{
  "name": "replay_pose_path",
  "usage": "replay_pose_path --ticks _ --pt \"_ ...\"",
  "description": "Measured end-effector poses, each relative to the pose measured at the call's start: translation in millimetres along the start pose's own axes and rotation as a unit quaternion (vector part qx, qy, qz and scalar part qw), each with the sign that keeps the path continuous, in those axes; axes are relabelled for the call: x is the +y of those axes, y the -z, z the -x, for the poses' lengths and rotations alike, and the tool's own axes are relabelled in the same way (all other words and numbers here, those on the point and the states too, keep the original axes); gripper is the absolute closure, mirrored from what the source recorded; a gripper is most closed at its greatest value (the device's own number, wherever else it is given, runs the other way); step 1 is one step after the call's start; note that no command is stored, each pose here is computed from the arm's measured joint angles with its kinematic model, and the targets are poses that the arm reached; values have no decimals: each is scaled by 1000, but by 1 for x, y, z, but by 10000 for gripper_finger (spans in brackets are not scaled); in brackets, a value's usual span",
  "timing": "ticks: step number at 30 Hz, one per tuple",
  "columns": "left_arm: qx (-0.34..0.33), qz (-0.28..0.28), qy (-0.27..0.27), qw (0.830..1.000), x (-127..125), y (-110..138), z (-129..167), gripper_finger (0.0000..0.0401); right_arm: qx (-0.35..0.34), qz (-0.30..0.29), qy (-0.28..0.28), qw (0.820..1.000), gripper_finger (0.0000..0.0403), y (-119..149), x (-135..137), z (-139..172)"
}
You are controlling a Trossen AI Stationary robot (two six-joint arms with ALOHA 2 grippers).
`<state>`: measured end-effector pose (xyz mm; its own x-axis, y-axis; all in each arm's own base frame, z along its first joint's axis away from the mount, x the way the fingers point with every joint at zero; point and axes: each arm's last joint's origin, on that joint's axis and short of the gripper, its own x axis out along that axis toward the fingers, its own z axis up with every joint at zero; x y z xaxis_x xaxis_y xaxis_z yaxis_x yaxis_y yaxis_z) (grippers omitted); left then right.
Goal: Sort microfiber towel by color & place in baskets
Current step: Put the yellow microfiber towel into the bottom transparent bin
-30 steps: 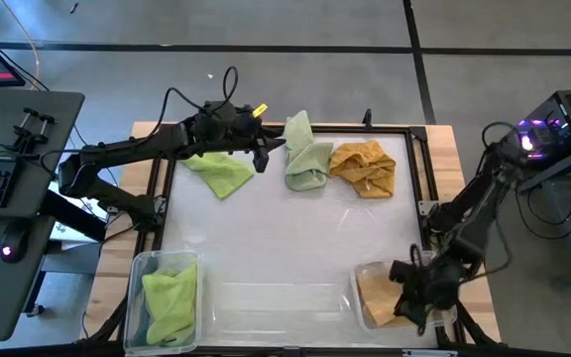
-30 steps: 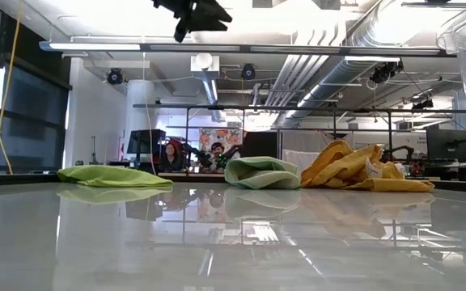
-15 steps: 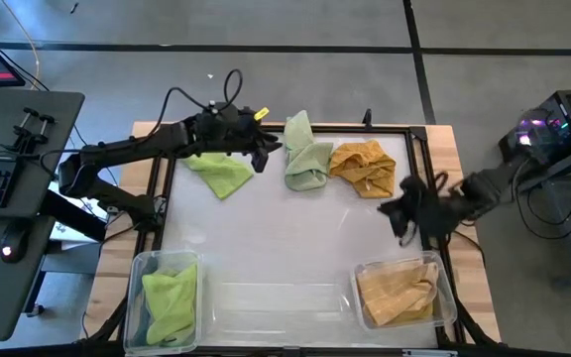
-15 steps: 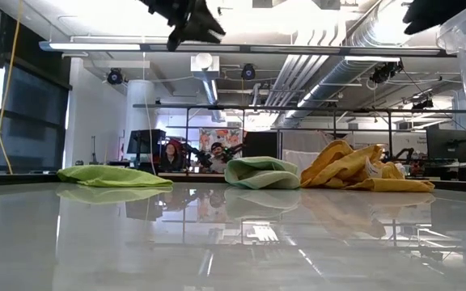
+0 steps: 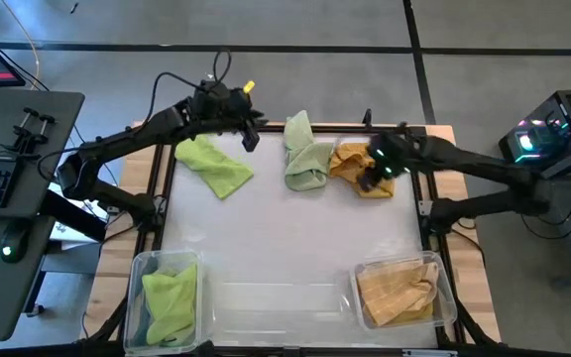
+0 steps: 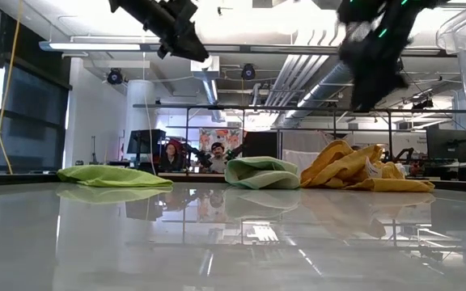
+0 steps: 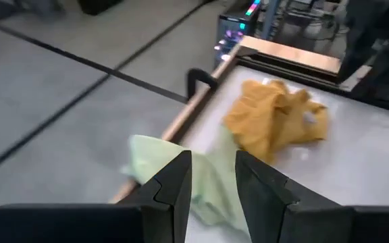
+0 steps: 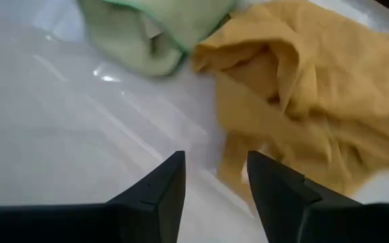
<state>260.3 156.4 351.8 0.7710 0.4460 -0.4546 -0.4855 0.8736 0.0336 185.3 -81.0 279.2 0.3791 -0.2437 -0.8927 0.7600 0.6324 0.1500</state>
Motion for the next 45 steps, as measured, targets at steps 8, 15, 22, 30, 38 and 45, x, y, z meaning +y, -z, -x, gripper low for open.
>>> replay_pose_path --ticks 8,15,22,30,38,45 --pt "6 14 -18 1000 29 3 2 301 63 -71 44 994 184 -44 -41 -80" --pt "23 22 -9 999 33 7 2 301 119 -73 132 981 161 -44 -55 -128" --pt "28 53 -9 998 32 8 2 301 185 -8 110 977 267 -38 -56 -163" --pt "49 48 -14 998 25 17 -2 301 219 45 98 970 388 -31 -49 -164" --pt "100 93 -39 990 13 31 -5 319 197 88 95 972 387 -19 -29 -140" --pt "128 105 -33 986 -1 36 -4 331 145 68 81 984 382 6 -13 -94"
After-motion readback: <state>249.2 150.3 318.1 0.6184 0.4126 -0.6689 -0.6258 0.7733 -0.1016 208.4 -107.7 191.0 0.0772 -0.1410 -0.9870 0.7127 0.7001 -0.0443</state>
